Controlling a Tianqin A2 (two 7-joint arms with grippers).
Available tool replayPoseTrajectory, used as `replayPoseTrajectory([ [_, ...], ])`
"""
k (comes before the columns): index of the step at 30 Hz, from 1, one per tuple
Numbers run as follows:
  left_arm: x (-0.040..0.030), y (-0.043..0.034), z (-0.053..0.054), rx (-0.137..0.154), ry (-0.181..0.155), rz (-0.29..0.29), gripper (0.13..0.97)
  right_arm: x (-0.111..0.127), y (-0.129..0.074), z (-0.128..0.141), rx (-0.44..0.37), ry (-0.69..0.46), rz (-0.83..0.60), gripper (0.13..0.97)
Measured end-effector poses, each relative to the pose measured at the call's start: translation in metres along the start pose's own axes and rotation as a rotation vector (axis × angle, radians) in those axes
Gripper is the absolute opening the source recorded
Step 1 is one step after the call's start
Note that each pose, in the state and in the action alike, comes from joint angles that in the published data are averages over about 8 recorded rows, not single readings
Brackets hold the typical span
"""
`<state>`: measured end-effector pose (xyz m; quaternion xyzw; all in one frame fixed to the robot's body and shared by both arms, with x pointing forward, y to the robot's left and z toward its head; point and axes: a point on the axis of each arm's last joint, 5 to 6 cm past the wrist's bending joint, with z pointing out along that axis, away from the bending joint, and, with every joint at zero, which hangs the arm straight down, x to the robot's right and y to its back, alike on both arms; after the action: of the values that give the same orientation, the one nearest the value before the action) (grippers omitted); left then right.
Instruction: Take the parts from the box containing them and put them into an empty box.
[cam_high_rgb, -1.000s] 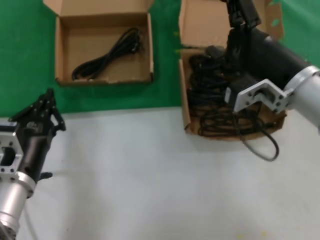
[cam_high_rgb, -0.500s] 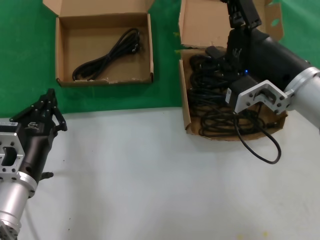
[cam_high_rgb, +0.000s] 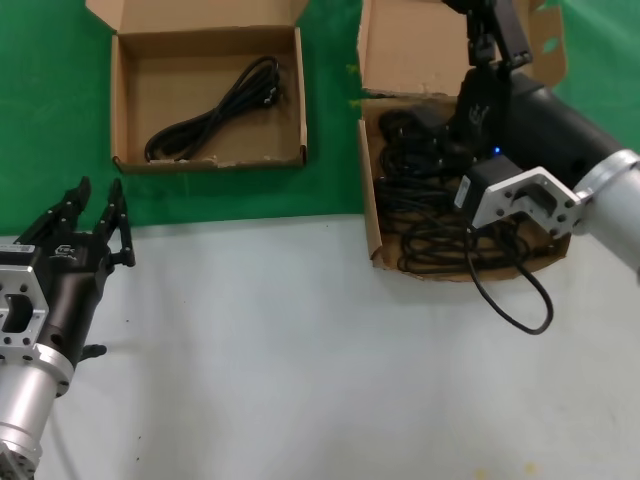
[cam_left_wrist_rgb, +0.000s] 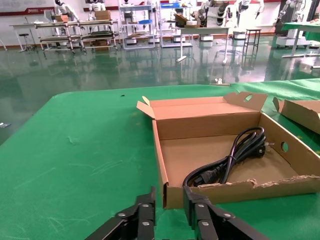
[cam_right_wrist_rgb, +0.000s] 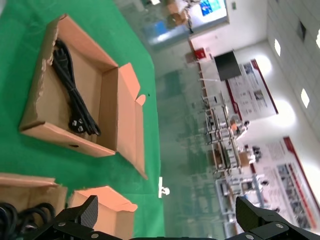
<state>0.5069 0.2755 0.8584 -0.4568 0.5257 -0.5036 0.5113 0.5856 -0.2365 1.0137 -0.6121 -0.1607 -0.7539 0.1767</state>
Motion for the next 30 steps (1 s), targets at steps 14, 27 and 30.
replayPoseTrajectory([
  [14, -0.0009, 0.0007, -0.001, -0.002, -0.005, -0.001, 0.403, -0.027, 0.001, -0.016, -0.058, 0.011, 0.299, 0.966],
  [27, -0.0017, 0.0014, -0.002, -0.005, -0.01, -0.002, 0.683, -0.053, 0.002, -0.035, -0.132, 0.029, 0.58, 0.966],
  [30, -0.0019, 0.0015, -0.002, -0.005, -0.011, -0.003, 0.751, -0.059, 0.002, -0.039, -0.151, 0.035, 0.645, 0.966],
])
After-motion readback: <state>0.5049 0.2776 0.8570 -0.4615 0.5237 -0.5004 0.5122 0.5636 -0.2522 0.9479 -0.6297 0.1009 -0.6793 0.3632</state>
